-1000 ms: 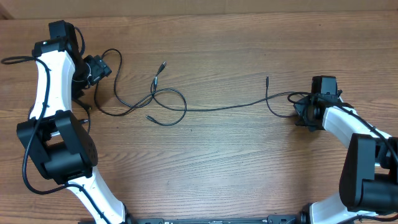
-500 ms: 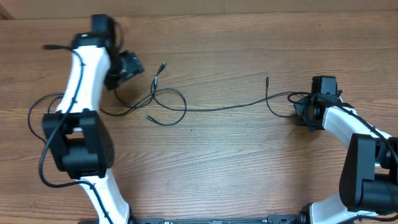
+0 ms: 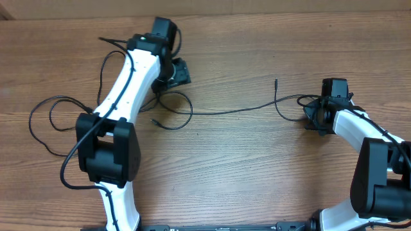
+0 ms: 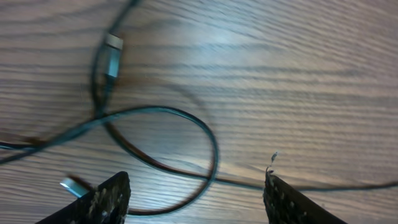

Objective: Untangle cables

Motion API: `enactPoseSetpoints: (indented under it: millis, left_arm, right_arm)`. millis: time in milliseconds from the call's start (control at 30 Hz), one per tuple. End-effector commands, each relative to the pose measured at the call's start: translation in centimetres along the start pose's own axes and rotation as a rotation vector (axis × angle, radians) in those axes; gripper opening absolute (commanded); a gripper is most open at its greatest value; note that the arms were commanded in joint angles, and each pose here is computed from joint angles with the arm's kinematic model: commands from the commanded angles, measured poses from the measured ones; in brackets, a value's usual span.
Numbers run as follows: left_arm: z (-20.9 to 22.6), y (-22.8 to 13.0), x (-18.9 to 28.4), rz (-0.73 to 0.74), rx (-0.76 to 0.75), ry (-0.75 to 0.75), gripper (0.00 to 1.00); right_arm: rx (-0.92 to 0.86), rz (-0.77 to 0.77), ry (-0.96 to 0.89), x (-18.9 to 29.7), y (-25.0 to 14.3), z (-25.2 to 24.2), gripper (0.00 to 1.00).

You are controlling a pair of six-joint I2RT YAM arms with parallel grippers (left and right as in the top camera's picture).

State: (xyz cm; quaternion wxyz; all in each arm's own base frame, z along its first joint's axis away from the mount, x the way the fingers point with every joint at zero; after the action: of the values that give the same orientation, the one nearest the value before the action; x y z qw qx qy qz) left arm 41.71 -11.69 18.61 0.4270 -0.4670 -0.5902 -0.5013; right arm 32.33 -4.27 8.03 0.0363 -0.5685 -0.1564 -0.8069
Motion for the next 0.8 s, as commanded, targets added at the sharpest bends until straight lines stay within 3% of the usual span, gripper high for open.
enactPoseSetpoints:
  millis: [0, 400, 767]
  left_arm:
    - [-1.3, -0.7, -0.5, -0.005, 0.0, 0.057, 0.68]
    - [-3.7, -2.5, -6.2, 0.112, -0.039, 0.12, 0.56]
    - [-3.6, -2.9, -6.8, 0.143, -0.043, 0.135, 0.56]
  right_arm:
    - [0.017, 0.116, -0.113, -2.3, -2.4, -2.8, 0.05]
    - [0.017, 0.116, -0.113, -2.3, -2.4, -2.8, 0.05]
    - [0.017, 0.116, -0.114, -2.3, -2.4, -2.8, 0.05]
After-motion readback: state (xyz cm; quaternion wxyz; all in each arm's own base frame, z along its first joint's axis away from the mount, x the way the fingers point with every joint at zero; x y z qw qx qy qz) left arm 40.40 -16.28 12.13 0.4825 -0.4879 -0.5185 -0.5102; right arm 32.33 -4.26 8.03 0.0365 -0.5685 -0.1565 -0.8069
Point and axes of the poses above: each gripper's point midway between its finger pads, its own x axis back along the fingers, its own z axis along the line the jaws close on, y = z × x, the point moved 9 cm from there along x, back along the fingers, and after that the axes turned 12 degrees about -x, right-handed, at the moved point
